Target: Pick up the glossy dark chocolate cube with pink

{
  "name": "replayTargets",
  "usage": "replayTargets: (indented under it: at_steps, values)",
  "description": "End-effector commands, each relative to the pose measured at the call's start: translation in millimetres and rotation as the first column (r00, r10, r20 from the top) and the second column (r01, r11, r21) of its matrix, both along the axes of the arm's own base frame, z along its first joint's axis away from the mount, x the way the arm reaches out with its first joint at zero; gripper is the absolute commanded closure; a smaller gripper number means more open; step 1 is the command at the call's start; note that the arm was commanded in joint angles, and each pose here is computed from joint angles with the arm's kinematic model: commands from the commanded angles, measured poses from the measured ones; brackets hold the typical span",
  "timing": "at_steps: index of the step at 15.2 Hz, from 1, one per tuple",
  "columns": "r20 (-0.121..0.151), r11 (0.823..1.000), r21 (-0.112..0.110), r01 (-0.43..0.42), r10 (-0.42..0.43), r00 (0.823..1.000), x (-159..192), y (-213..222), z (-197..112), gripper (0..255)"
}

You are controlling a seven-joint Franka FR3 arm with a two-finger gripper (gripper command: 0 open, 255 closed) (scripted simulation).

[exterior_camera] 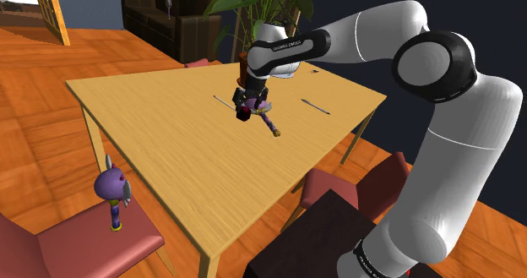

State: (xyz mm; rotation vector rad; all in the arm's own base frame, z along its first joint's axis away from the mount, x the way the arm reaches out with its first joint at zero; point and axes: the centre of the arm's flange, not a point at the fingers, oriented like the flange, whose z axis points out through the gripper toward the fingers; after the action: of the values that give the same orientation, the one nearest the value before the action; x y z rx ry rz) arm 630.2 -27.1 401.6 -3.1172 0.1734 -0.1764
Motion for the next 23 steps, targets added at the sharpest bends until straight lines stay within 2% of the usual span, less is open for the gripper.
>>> replayTargets:
  at_steps: [1, 2, 3, 12, 23]
  values:
    - [-0.024, 1.0, -0.002, 0.009, -0.009, 1.0, -1, -6, -21, 0]
    - [-0.024, 1.0, -0.002, 0.009, -0.009, 1.0, -1, -6, -21, 0]
    - [-0.024, 1.0, -0.003, 0.01, -0.01, 1.0, 1, -4, -22, 255]
    - [-0.024, 1.0, -0.002, 0.009, -0.009, 1.0, -1, -6, -21, 255]
    - [-0.024, 1.0, -0.002, 0.009, -0.009, 1.0, -1, -6, 37, 255]
